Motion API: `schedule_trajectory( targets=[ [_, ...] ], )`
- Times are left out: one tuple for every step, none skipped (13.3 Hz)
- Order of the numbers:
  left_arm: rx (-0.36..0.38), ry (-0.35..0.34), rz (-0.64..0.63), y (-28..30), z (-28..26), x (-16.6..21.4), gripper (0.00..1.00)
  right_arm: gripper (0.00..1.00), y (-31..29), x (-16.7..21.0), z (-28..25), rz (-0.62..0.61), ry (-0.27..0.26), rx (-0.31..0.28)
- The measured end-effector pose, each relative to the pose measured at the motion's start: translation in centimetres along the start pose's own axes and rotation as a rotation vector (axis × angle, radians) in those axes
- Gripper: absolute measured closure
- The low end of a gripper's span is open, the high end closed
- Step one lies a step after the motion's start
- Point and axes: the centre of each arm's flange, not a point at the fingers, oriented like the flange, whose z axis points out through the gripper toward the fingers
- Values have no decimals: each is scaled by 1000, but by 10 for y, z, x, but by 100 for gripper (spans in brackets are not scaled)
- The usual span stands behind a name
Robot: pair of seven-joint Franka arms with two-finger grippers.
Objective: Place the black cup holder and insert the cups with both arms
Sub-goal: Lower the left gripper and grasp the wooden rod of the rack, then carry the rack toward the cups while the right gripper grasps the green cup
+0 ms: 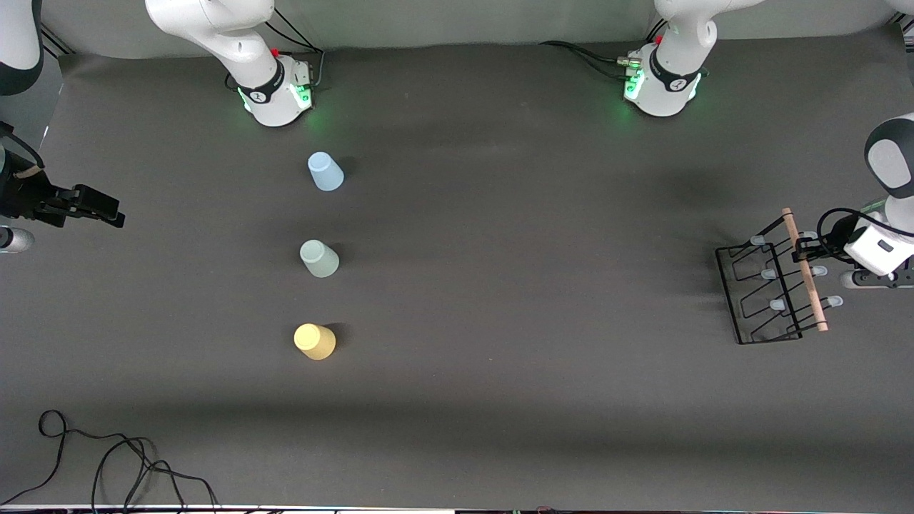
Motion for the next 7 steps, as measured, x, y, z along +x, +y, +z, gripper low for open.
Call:
schedule_trajectory(
  targets=[
    [-6,-11,0,0,-11,2,84,0,-4,0,0,28,0,0],
    [-12,-29,2,1,-31,6,84,0,-14,-1,0,52,-2,-1],
    [-17,-41,6,2,-57,10,84,0,-31,-2,1,76,-6,-3],
    [-19,-42,12,3,-89,13,84,0,-54,-4,3,105,-12,-7],
    [-18,-31,20,6,-118,14,84,0,-82,-7,7,127,-20,-14],
    [-15,-16,32,12,-142,16,84,0,-110,-11,14,149,-28,-23],
    [-14,-6,50,22,-160,17,84,0,-136,-13,23,163,-31,-31]
  ],
)
